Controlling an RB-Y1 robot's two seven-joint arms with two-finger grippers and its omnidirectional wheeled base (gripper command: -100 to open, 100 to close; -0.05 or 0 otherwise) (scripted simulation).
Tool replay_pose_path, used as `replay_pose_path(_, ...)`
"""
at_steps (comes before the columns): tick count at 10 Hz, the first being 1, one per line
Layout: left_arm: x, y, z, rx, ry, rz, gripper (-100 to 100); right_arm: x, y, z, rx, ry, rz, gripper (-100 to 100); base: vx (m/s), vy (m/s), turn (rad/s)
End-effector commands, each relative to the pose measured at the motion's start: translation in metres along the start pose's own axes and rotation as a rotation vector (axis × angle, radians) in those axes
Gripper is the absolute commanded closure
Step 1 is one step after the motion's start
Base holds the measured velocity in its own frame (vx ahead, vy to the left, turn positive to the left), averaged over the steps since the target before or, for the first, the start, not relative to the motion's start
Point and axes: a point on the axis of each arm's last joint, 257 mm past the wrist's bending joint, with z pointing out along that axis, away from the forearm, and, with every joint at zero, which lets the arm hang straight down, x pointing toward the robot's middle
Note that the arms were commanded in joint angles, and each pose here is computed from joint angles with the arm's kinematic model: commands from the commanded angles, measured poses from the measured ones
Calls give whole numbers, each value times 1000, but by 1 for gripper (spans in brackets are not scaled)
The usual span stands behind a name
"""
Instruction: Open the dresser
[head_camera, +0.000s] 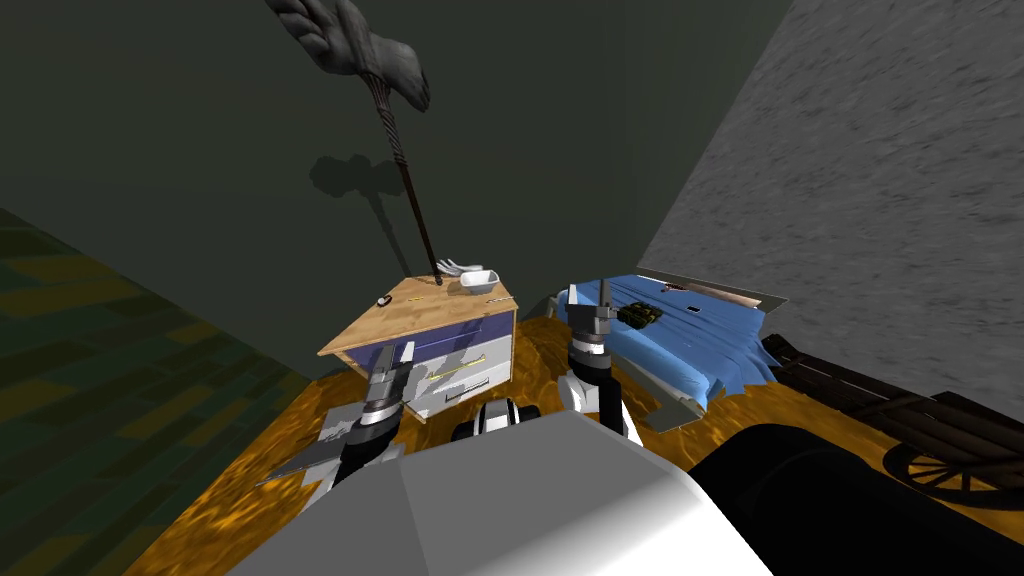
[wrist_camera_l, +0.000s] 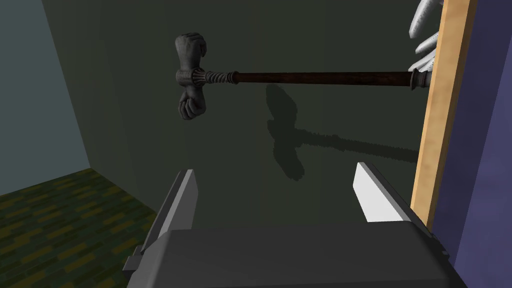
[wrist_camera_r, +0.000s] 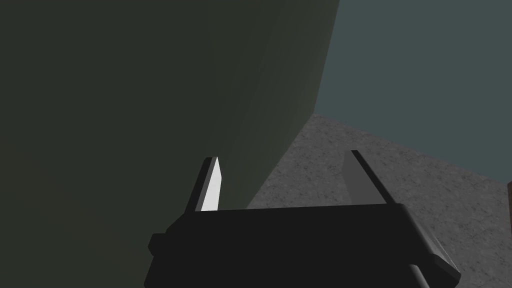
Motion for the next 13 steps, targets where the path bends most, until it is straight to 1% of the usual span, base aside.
replay_pose_path(1, -3, 10, -15, -3, -10, -9, -100, 0, 0, 0, 0, 0, 0, 0, 71, -47, 15)
replay_pose_path(2, -5, 12, -21, 2, -18, -14, -100, 0, 0, 0, 0, 0, 0, 0, 98, -52, 32)
replay_pose_path(3, -5, 19, -26, -16, -19, -14, -100, 0, 0, 0, 0, 0, 0, 0, 73, -32, 20)
replay_pose_path(4, -7, 20, -32, -9, -27, -19, -100, 0, 0, 0, 0, 0, 0, 0, 65, -29, 12)
replay_pose_path(5, -7, 26, -36, -24, -28, -20, -100, 0, 0, 0, 0, 0, 0, 0, 56, -24, 11)
replay_pose_path(6, -9, 28, -43, -21, -36, -24, -100, 0, 0, 0, 0, 0, 0, 0, 66, -30, 20)
replay_pose_path(7, -9, 33, -47, -34, -37, -25, -100, 0, 0, 0, 0, 0, 0, 0, 53, -31, 17)
replay_pose_path(8, -11, 35, -54, -32, -46, -30, -100, 0, 0, 0, 0, 0, 0, 0, 65, -29, 17)
replay_pose_path(9, -11, 39, -57, -45, -47, -30, -100, 0, 0, 0, 0, 0, 0, 0, 60, -30, 12)
replay_pose_path(10, -13, 42, -65, -43, -57, -34, -100, 0, 0, 0, 0, 0, 0, 0, 59, -39, 18)
replay_pose_path(11, -13, 46, -68, -56, -58, -35, -100, 0, 0, 0, 0, 0, 0, 0, 46, -34, 14)
replay_pose_path(12, -15, 49, -76, -57, -68, -39, -100, 0, 0, 0, 0, 0, 0, 0, 70, -33, 16)
replay_pose_path(13, -15, 52, -79, -69, -69, -40, -100, 0, 0, 0, 0, 0, 0, 0, 66, -30, 13)
